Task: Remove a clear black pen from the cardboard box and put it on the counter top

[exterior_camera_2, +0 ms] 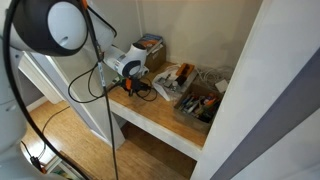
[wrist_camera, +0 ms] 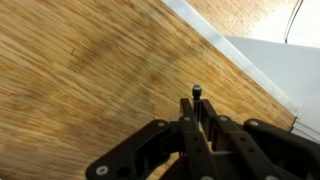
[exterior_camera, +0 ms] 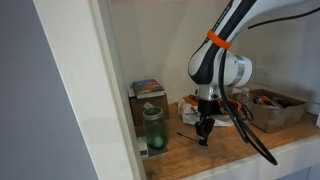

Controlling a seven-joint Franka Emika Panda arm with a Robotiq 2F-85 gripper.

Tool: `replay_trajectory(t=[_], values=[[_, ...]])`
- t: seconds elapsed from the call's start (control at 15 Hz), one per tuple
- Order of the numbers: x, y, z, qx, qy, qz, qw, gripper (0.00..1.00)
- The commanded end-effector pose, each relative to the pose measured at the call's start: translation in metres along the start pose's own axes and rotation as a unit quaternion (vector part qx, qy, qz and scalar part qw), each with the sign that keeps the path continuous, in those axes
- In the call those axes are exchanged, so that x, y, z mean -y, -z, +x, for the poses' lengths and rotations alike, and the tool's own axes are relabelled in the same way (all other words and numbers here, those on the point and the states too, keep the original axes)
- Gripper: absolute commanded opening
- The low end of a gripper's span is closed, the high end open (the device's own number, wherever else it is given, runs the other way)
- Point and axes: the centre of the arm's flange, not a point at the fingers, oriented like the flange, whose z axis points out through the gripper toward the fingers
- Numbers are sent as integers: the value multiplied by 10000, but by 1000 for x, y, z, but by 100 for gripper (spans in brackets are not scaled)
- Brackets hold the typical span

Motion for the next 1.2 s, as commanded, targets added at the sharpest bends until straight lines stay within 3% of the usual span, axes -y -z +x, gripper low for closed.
replay_trajectory(t=[0.0,0.6,0.67,0.73,0.87,1.13], values=[[-4,-13,14,60,132,-187,9997,3],[-12,-36,24,241,418,-242,9985,3],[-12,-36,24,240,437,-235,9985,13],[-11,-35,25,223,456,-225,9985,38],[-9,-22,26,152,486,-221,9985,46],[-12,37,23,-162,338,-442,9983,74]])
